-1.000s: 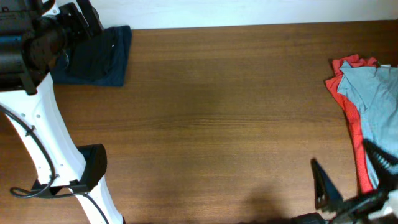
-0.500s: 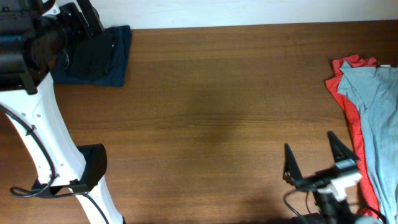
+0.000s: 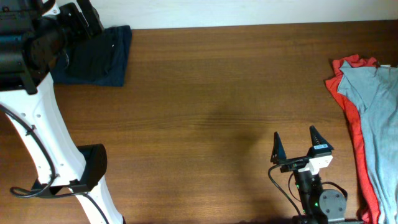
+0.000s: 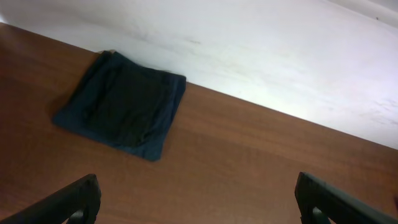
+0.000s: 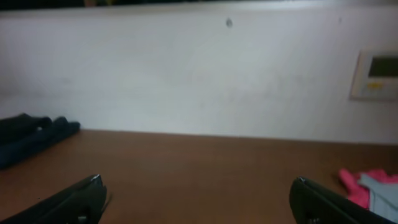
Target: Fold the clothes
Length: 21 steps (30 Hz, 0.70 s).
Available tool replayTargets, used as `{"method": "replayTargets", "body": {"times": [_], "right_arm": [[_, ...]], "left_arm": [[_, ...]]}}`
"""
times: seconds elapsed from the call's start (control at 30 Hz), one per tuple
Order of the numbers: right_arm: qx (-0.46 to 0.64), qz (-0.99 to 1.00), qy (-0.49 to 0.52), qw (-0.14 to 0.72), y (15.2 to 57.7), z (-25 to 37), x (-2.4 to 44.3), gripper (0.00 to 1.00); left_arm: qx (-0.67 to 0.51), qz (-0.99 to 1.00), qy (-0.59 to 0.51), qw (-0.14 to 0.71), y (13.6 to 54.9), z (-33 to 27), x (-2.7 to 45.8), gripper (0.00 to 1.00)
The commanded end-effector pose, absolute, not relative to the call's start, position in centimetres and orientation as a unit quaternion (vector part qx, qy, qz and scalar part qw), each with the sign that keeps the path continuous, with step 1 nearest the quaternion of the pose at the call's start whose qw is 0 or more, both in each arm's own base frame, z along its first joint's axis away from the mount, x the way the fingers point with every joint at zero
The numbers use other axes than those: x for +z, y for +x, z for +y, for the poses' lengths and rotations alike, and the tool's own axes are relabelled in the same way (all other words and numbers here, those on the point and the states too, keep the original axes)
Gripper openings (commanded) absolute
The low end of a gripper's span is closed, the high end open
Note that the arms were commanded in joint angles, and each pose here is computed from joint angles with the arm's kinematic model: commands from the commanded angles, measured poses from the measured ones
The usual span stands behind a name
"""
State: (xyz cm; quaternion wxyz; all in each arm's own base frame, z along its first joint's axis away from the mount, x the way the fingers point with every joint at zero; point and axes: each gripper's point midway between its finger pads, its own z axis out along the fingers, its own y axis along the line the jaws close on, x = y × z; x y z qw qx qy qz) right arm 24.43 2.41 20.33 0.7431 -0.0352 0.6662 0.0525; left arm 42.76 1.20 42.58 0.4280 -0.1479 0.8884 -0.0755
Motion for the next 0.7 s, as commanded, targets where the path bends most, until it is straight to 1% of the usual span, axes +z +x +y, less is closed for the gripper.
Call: {"method": "replayTargets", "body": {"times": [0.0, 0.2, 0.67], "right_arm": [[0.039, 0.678, -0.01, 0.734, 24.6, 1.3, 19.5, 0.99], [0.025, 0.735, 0.004, 0.678, 24.6, 0.7, 15.6, 0.99], [0.025, 0.735, 0.004, 0.678, 24.6, 0.7, 15.5, 0.99]], "left_arm": [[-0.067, 0.89, -0.148, 0.427, 42.9, 1.5, 42.4, 1.0], [-0.067, 0.89, -0.148, 0.427, 42.9, 1.5, 42.4, 0.99], [-0.067, 0.89, -0.148, 0.427, 42.9, 1.5, 42.4, 0.99]]}}
